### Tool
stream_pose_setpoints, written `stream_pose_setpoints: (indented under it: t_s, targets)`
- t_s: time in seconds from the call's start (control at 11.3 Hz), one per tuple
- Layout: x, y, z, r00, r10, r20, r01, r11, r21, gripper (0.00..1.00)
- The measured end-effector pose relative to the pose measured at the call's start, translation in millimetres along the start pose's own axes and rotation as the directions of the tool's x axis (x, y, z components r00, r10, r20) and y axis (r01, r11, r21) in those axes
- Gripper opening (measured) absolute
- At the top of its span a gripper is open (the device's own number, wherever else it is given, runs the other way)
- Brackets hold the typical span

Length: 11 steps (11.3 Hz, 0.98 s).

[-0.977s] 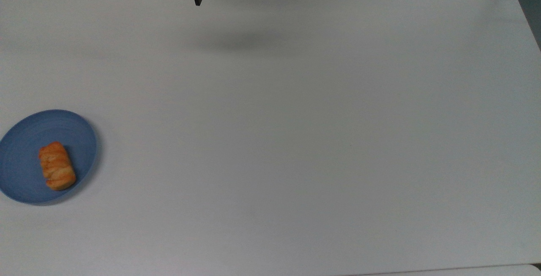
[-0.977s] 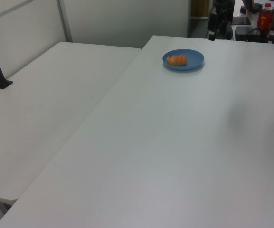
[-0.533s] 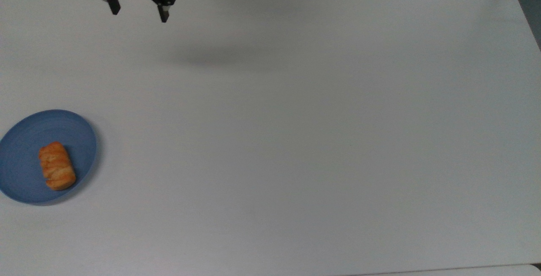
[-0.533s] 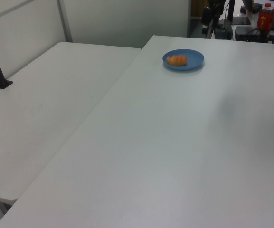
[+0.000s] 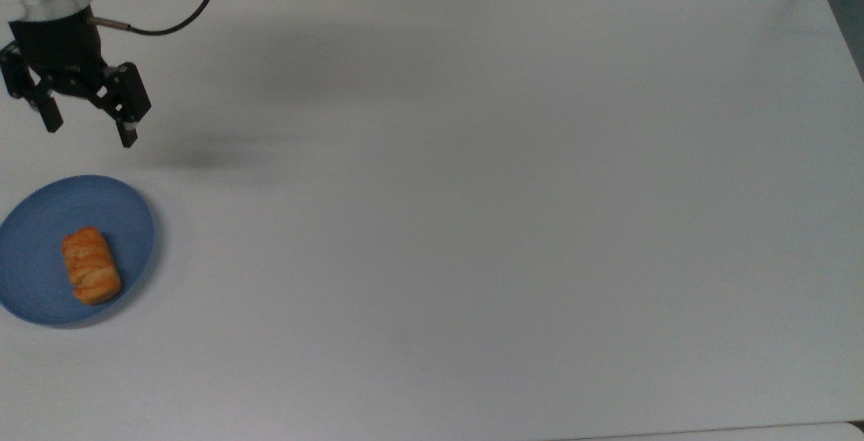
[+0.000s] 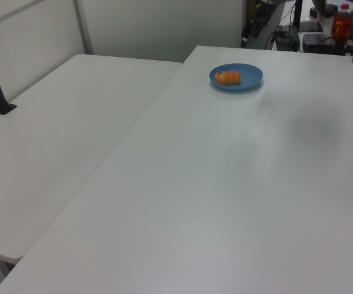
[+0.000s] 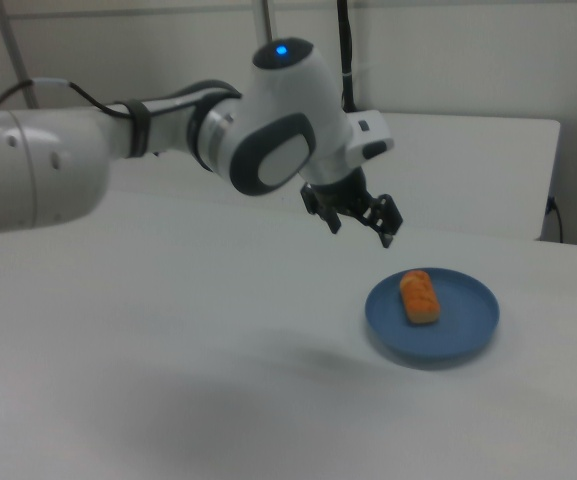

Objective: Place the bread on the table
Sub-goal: 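Move the open gripper over the bread roll on the blue plate, then lower the gripper and close it on the orange bread roll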

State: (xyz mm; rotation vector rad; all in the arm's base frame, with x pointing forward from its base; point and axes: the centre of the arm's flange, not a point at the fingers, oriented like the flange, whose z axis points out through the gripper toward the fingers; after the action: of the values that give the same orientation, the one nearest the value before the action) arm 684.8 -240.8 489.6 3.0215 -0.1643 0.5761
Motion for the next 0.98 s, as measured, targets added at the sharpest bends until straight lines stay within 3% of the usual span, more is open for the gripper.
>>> stream_pose_setpoints:
  t_s: [0.27,0.44,0.98]
  targets:
    - [8,10,53,0.990,-0.120,-0.076,0.119,0.993,-0.013,1.00]
    - [11,13,92,0.981,-0.143,-0.128,0.136,0.989,-0.063,1.00]
    - [7,12,166,0.967,-0.193,-0.168,0.173,0.977,-0.128,0.98]
